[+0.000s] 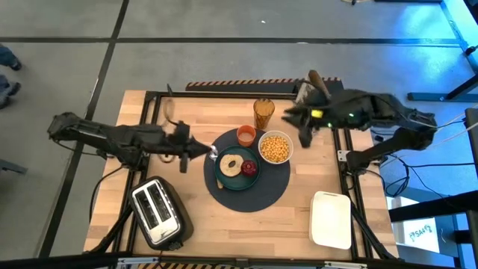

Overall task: Arrange a breakfast setting
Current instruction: Return to Home Position

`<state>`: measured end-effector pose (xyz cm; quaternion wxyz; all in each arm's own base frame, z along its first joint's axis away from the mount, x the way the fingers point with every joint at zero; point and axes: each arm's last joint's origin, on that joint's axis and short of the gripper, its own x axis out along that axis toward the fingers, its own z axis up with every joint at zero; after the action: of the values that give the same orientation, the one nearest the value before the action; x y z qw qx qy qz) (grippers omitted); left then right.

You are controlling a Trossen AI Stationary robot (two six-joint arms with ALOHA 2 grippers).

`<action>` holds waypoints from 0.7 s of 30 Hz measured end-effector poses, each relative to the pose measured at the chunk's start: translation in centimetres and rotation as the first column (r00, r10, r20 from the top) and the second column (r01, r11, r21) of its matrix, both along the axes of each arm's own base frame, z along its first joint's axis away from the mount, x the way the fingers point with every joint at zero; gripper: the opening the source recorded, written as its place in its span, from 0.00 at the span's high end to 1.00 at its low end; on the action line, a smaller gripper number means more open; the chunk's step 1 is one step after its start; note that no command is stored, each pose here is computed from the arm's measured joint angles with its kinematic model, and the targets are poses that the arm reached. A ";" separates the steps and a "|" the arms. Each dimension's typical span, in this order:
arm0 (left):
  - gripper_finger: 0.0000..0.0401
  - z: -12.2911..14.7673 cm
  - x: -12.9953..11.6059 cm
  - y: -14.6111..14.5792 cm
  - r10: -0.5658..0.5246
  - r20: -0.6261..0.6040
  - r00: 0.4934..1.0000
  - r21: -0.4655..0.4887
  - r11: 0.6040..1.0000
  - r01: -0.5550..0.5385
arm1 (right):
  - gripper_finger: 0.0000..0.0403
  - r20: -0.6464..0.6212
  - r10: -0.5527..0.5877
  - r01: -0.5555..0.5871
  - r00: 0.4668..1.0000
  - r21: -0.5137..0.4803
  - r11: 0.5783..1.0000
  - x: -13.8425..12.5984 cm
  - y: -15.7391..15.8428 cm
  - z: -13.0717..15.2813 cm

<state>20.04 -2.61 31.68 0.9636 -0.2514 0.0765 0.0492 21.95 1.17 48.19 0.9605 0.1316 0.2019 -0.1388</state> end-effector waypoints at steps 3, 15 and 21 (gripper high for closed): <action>1.00 1.5 -0.3 -0.8 0.009 0.132 0.991 0.144 0.989 -0.028 | 0.89 0.180 0.161 -0.167 0.970 0.021 0.986 -0.2 0.5 -1.7; 1.00 -3.8 -1.9 -2.2 -0.053 0.357 0.933 0.366 0.926 -0.087 | 0.98 0.499 0.264 -0.276 0.826 -0.051 0.960 -5.2 0.9 -12.8; 1.00 -5.4 -3.9 -1.6 -0.099 0.358 0.928 0.455 0.887 -0.081 | 0.96 0.393 0.247 -0.243 0.886 -0.060 0.968 -6.5 0.6 -17.4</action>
<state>16.10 -4.24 26.30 0.9925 -0.0191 -0.1198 0.0128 15.47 1.74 30.79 0.9918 0.1264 0.0169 0.0122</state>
